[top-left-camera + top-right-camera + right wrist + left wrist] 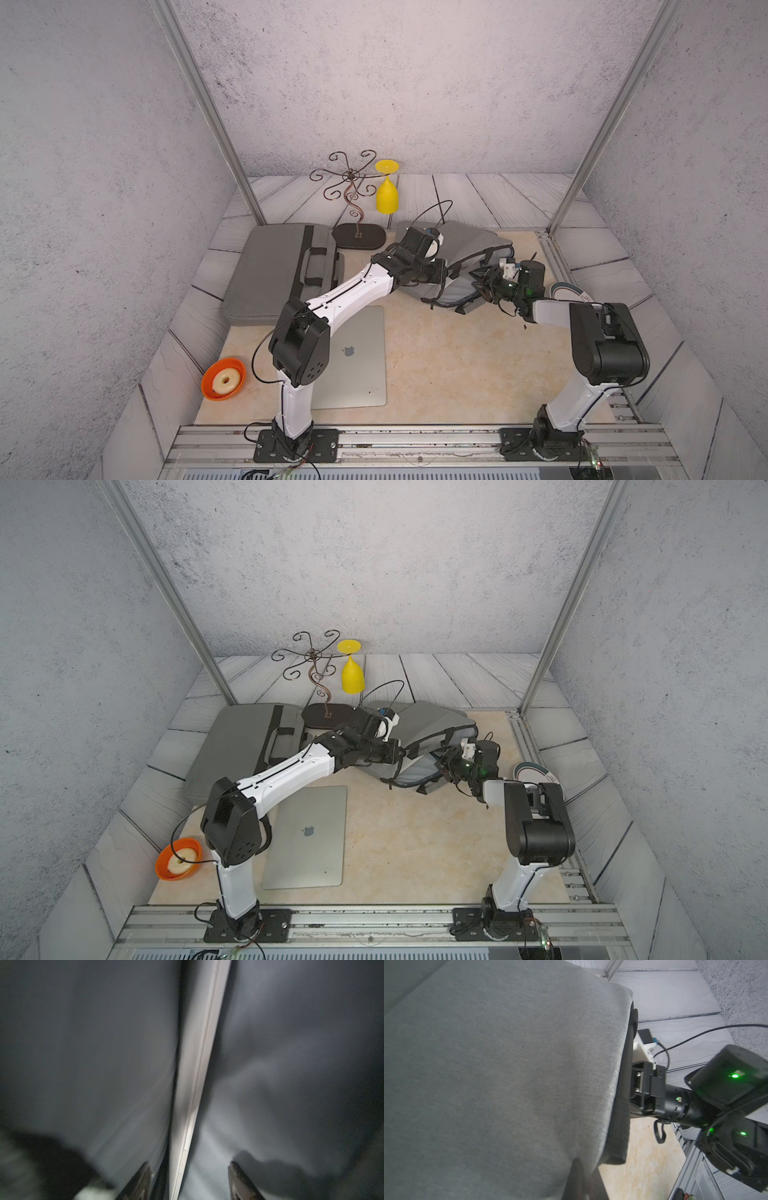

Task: Open the zippered laptop bag and take out the laptop
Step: Take out the laptop from the zippered laptop bag.

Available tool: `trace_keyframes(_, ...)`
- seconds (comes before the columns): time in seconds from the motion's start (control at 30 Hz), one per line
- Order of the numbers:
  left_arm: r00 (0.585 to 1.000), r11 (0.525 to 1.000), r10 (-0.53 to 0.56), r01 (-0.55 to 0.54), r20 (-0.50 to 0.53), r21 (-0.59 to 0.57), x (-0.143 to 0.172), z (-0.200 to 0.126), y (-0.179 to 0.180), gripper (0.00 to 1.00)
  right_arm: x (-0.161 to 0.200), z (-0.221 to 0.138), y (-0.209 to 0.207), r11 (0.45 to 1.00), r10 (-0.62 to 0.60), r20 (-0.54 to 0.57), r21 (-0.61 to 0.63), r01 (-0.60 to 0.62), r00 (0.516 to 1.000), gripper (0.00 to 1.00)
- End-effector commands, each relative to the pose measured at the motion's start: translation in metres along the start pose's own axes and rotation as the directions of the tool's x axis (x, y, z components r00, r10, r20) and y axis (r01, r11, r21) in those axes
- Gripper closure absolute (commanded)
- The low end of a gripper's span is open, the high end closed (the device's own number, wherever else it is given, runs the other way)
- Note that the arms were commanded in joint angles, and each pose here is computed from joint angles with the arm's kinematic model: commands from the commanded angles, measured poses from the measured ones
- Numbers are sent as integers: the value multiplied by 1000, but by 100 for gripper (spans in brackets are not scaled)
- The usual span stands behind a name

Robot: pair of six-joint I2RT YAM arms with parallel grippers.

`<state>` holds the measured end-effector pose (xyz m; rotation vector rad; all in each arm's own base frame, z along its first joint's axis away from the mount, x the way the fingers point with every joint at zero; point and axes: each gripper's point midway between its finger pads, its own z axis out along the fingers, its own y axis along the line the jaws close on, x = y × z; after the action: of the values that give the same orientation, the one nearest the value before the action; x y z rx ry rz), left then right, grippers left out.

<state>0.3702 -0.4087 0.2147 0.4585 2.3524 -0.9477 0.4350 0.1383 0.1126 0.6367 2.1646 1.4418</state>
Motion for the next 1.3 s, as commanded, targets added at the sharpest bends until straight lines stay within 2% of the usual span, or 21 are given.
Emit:
trace_keyframes(0.0,992,986,30,-50,126,157,-34,-31,-53,100,-2,20,0,1000,10,-22,-19,-11,1000,42)
trace_keyframes(0.4,993,974,62,-82,98,210,-27,-21,-60,100,2,69,11,990,57,-69,-125,-65,996,56)
trace_keyframes(0.53,994,972,72,-89,83,216,-22,-19,-58,100,6,79,6,989,75,-81,-123,-84,994,58)
trace_keyframes(0.67,995,971,71,-85,71,225,-17,-17,-58,100,10,88,-1,989,85,-84,-116,-94,993,68)
trace_keyframes(0.8,996,980,71,-81,59,182,-11,-14,-45,100,8,84,11,988,60,-81,-140,-71,995,86)
trace_keyframes(0.9,997,984,60,-68,52,162,-5,-10,-34,100,8,77,20,989,30,-75,-141,-40,997,95)
trace_keyframes(1.27,999,996,44,-47,29,78,12,-2,4,100,15,37,49,988,-32,-52,-151,24,998,100)
